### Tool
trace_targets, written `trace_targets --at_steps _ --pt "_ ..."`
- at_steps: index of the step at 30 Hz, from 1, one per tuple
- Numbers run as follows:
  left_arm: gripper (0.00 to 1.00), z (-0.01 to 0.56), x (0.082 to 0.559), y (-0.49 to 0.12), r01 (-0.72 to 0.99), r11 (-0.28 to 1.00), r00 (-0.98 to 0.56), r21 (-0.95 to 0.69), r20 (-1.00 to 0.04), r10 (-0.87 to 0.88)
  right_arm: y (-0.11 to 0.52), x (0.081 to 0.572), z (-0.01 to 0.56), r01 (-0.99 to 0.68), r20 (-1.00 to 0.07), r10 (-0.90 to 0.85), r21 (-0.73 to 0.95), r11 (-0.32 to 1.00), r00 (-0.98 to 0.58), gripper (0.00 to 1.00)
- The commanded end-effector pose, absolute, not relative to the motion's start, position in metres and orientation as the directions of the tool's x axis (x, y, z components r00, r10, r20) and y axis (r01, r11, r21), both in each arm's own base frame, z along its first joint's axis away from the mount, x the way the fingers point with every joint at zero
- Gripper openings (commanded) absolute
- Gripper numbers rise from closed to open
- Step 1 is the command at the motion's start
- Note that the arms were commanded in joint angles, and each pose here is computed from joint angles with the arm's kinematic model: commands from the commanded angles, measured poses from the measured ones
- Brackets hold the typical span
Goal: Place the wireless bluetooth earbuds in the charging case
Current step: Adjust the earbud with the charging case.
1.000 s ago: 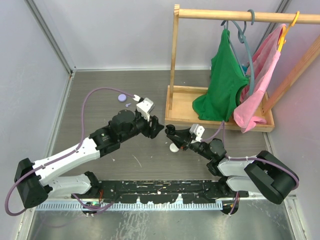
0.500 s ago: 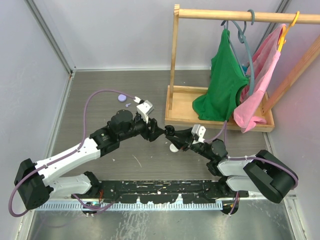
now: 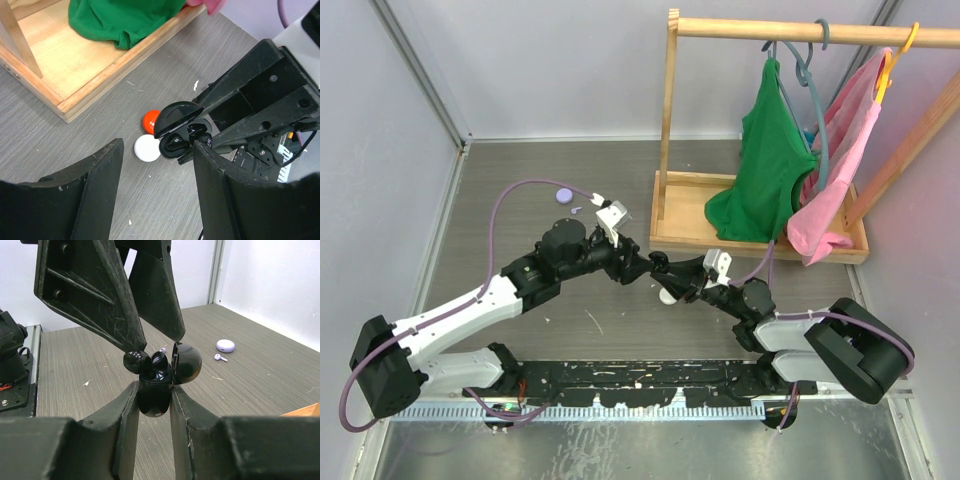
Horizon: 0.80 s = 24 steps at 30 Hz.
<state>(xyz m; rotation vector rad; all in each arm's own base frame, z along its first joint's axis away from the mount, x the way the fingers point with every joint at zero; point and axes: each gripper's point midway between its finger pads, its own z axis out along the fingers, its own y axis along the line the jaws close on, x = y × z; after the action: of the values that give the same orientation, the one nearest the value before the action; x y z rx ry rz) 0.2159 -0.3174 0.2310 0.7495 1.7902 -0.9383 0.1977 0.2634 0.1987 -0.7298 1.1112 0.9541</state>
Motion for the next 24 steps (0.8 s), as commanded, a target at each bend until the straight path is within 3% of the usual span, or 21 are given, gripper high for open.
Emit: trace_targets --at_steps 1,16,24 --pt "0.59 0.256 0.213 -0.328 0.842 0.456 -0.331 -0.289 -0.944 0.012 0.262 0.195 0.226 -0.903 -0.919 0.327 -0.067 0.423 0.221 0.01" --pt "0.61 0.258 0.222 -0.334 0.813 0.479 -0.373 -0.33 -0.928 -0.007 0.263 0.196 0.225 -0.905 -0.921 0.324 -0.066 0.42 0.217 0.01" --pt "0.67 0.267 0.218 -0.321 0.802 0.476 -0.405 -0.361 -0.914 -0.011 0.266 0.193 0.224 -0.913 -0.922 0.321 -0.075 0.401 0.217 0.01"
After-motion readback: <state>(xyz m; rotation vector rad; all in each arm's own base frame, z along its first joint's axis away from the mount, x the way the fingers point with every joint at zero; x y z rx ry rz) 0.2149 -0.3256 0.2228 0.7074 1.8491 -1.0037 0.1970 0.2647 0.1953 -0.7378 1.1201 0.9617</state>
